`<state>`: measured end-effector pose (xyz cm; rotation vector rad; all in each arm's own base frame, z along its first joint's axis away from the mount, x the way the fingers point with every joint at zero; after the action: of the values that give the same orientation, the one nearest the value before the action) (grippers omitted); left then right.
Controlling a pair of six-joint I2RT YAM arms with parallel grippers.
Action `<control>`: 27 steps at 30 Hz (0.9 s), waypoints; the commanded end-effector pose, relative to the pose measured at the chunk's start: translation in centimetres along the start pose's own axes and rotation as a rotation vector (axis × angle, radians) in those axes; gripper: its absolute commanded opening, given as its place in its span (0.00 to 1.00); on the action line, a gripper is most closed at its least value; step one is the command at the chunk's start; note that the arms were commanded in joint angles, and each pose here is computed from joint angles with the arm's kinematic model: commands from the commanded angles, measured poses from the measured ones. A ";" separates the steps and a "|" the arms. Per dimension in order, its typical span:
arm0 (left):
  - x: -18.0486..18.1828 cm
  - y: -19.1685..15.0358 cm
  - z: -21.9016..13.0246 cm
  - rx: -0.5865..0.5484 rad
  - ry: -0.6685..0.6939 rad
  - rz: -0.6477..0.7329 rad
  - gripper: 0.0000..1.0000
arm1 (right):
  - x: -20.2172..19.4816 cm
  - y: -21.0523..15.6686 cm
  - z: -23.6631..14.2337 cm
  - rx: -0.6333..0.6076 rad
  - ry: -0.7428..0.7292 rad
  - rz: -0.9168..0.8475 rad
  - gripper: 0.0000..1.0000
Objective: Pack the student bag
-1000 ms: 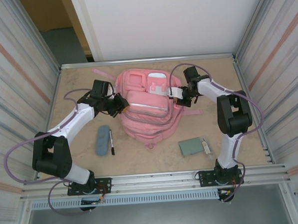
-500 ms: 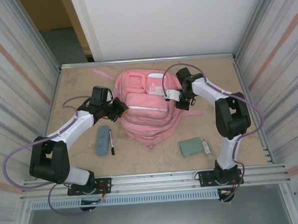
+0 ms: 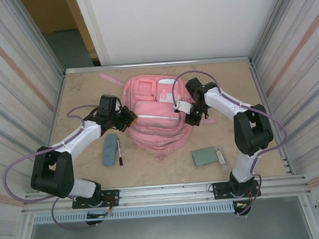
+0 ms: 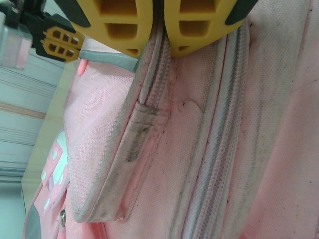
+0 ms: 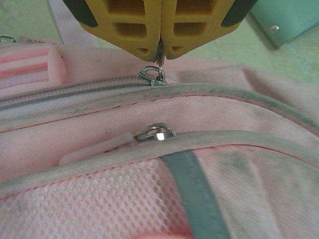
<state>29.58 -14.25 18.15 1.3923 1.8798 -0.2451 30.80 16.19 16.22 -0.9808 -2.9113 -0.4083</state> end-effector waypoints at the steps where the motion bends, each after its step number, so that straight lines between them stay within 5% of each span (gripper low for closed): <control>1: -1.4 0.9 -0.1 -0.088 -0.027 0.027 0.00 | 3.0 -0.5 -2.0 -0.039 0.128 0.049 0.00; 9: -1.6 1.0 1.0 -0.104 -0.027 0.010 0.00 | 2.4 0.0 -6.0 -0.251 0.169 0.121 0.00; 17: -2.2 2.3 0.8 -0.162 0.009 -0.003 0.00 | 4.3 -3.4 -3.4 -0.016 0.087 0.149 0.00; 27: -1.9 0.9 2.3 -0.145 0.015 -0.011 0.00 | 6.9 -1.1 -1.9 0.015 0.251 0.221 0.00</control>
<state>30.22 -16.28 17.10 1.3982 1.9097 -0.1803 25.67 17.36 17.89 -1.1309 -2.7072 -0.4568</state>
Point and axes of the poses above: each hand's point on the last joint's axis, 136 mm out from that joint toward the fingers, its own z axis out along the fingers, its own x axis along the line the jaws close on, y = z × x, the point moved 8 cm from there along -z, back along the fingers, and after that the axes turned 15 degrees about z, right-handed, at the moved point
